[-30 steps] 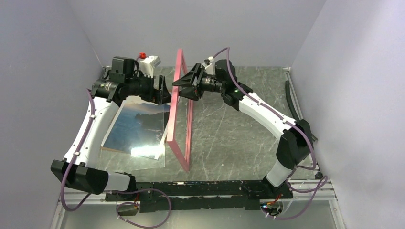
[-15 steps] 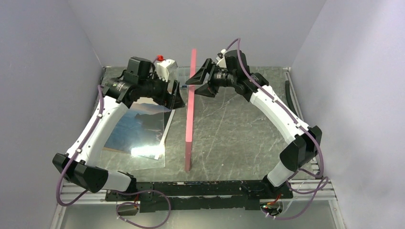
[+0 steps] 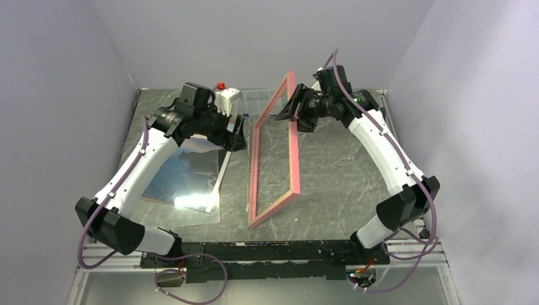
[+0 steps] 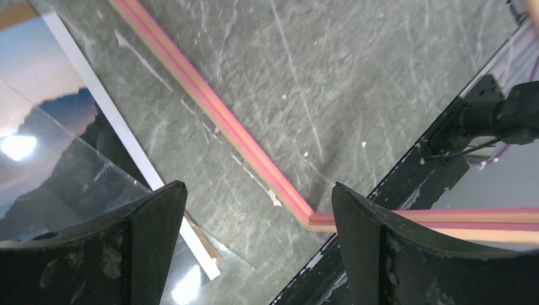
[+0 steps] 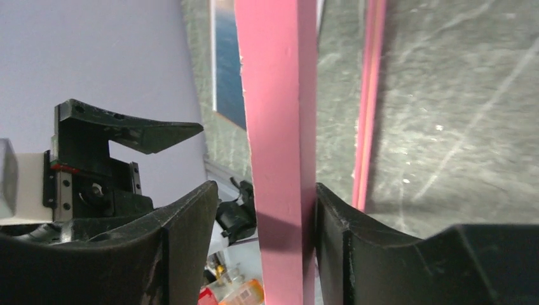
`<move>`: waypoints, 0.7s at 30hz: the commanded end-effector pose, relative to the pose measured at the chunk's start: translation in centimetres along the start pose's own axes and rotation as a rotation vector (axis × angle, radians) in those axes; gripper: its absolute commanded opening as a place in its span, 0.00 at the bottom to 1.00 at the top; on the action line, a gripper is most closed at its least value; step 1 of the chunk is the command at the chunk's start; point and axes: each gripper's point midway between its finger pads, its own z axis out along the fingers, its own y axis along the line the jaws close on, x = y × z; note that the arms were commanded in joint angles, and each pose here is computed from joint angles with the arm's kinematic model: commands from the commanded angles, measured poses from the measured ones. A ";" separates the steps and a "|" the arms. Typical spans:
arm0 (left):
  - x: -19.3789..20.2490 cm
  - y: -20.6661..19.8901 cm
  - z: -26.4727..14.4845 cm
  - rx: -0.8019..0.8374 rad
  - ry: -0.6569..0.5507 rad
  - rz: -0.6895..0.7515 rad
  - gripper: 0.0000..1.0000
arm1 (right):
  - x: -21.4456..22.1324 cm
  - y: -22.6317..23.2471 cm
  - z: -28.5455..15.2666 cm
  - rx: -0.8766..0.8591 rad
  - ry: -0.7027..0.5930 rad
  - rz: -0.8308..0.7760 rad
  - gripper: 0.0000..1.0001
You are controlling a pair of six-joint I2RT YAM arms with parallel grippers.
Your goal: Put the photo into the frame
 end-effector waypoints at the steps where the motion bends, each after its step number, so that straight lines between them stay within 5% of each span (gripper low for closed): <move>1: 1.8 1.9 1.3 -0.064 0.033 0.019 0.89 | -0.6 -0.2 -4.4 0.051 -0.086 -0.083 0.55; 10: 4.8 3.4 3.5 -0.089 0.102 -0.008 0.89 | 0.4 -6.0 -4.8 0.260 -0.076 -0.137 0.26; 21: 7.3 4.5 3.6 -0.123 0.153 -0.039 0.91 | 2.4 -14.1 -5.3 0.523 -0.072 -0.159 0.10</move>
